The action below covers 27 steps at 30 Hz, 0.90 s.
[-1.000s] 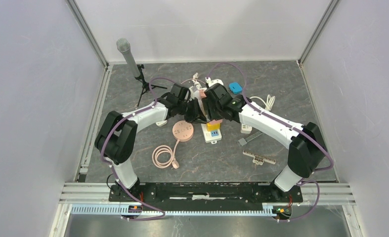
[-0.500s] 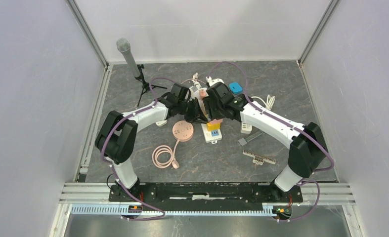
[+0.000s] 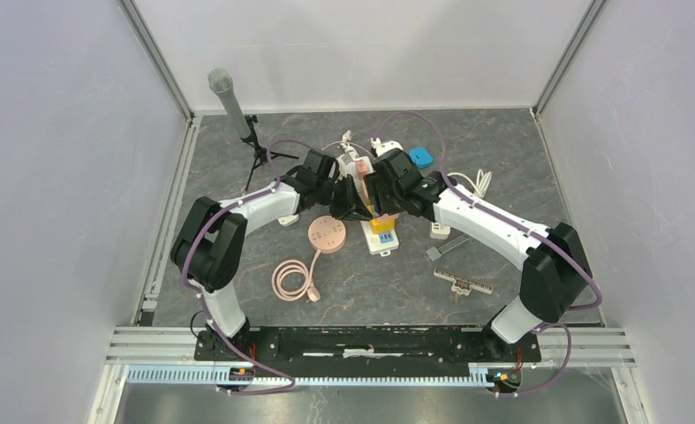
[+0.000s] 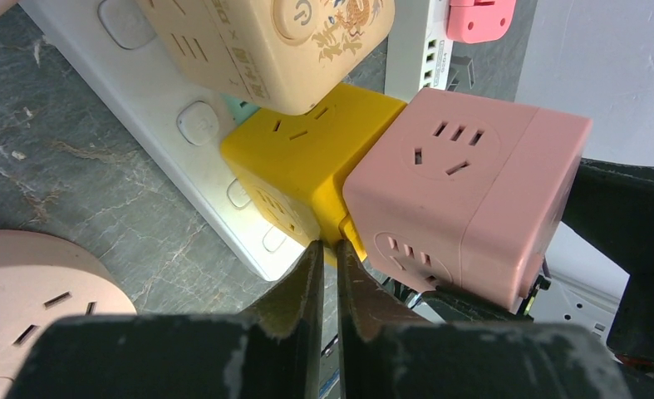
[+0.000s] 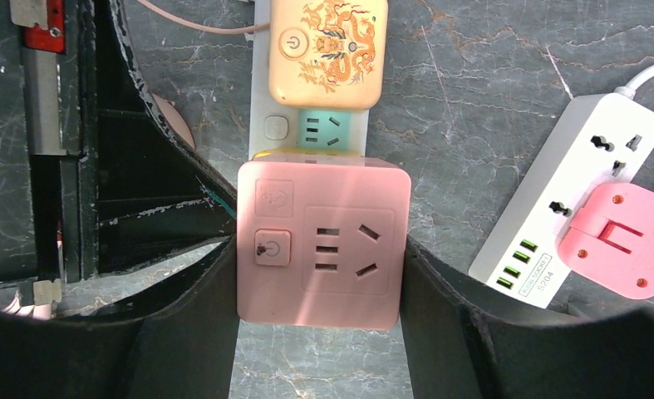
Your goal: Pull the plug off the socket
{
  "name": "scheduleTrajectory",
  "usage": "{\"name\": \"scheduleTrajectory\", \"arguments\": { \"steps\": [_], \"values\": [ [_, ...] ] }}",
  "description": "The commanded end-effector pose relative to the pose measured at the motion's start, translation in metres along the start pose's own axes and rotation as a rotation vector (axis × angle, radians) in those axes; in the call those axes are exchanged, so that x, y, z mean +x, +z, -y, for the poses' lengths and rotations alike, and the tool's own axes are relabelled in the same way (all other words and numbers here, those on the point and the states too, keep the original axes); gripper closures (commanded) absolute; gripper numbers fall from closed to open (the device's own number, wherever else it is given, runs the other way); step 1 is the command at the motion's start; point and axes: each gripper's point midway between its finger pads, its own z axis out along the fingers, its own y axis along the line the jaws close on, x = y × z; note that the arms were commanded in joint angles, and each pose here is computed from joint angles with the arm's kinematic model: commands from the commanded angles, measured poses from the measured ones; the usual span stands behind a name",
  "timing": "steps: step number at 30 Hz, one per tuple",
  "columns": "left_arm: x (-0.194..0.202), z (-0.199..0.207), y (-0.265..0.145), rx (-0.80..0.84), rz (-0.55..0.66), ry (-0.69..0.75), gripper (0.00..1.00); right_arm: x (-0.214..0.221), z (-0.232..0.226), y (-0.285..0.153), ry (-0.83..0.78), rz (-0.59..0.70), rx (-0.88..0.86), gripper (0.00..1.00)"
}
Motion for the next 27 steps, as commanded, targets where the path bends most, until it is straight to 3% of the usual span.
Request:
{"name": "scheduleTrajectory", "arguments": {
  "steps": [1,8,18,27],
  "values": [
    [0.057,-0.118,0.010,-0.400,-0.138,-0.080,0.86,-0.117,-0.027,-0.068,0.101,0.369,-0.183,1.00],
    [0.060,-0.124,0.006,-0.429,-0.146,-0.075,0.86,-0.123,-0.023,-0.073,0.211,0.359,-0.308,1.00],
    [0.061,-0.125,0.009,-0.429,-0.159,-0.079,0.86,-0.122,-0.021,-0.069,0.244,0.347,-0.350,1.00],
    [0.062,-0.130,0.008,-0.461,-0.171,-0.086,0.87,-0.101,-0.032,-0.053,0.073,0.294,-0.120,1.00]
  ]
}}
